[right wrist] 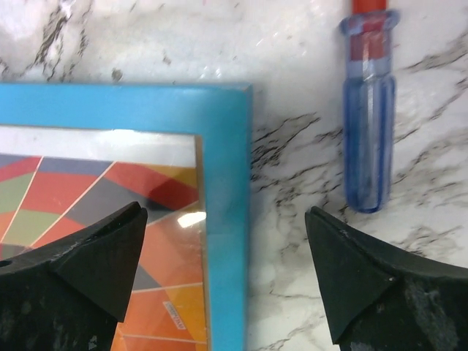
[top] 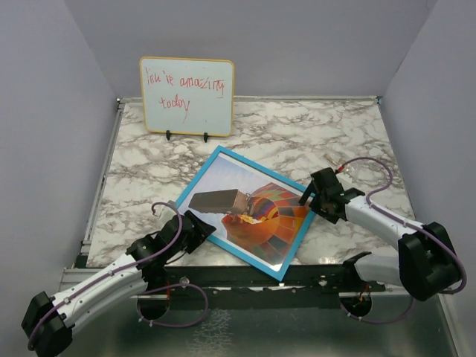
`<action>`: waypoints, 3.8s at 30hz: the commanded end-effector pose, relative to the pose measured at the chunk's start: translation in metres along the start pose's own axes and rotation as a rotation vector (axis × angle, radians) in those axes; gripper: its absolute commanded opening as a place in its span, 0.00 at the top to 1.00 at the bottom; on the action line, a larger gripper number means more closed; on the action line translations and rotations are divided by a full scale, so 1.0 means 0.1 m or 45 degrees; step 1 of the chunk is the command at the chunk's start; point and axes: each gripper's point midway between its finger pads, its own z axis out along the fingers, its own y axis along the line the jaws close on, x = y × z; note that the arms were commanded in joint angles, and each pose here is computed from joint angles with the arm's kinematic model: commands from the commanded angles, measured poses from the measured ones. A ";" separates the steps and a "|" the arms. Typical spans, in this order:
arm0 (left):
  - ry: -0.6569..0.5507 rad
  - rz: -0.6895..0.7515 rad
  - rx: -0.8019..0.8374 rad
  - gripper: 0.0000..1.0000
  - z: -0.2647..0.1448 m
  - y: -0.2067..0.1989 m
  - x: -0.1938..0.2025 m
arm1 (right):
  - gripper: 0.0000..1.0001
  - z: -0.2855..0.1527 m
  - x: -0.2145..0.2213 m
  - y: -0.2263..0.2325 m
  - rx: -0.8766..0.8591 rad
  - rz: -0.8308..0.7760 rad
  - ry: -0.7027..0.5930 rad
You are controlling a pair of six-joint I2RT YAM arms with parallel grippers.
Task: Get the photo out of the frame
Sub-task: Turn over the photo frame at the center of the board.
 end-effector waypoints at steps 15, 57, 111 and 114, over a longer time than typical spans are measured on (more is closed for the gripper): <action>-0.086 -0.036 -0.075 0.48 -0.05 0.10 -0.13 | 0.04 0.23 -0.22 -0.47 0.203 -0.007 0.031; -0.214 -0.050 -0.241 0.01 -0.33 0.26 -0.37 | 0.08 -1.24 0.12 0.95 -0.930 -0.482 0.093; -0.507 0.387 -0.379 0.01 -0.79 -0.49 -1.20 | 0.34 -1.25 2.52 1.60 -1.290 -1.734 -0.216; -0.496 0.396 -0.376 0.01 -0.79 -0.49 -1.18 | 0.39 -1.23 2.51 1.61 -1.266 -1.705 -0.229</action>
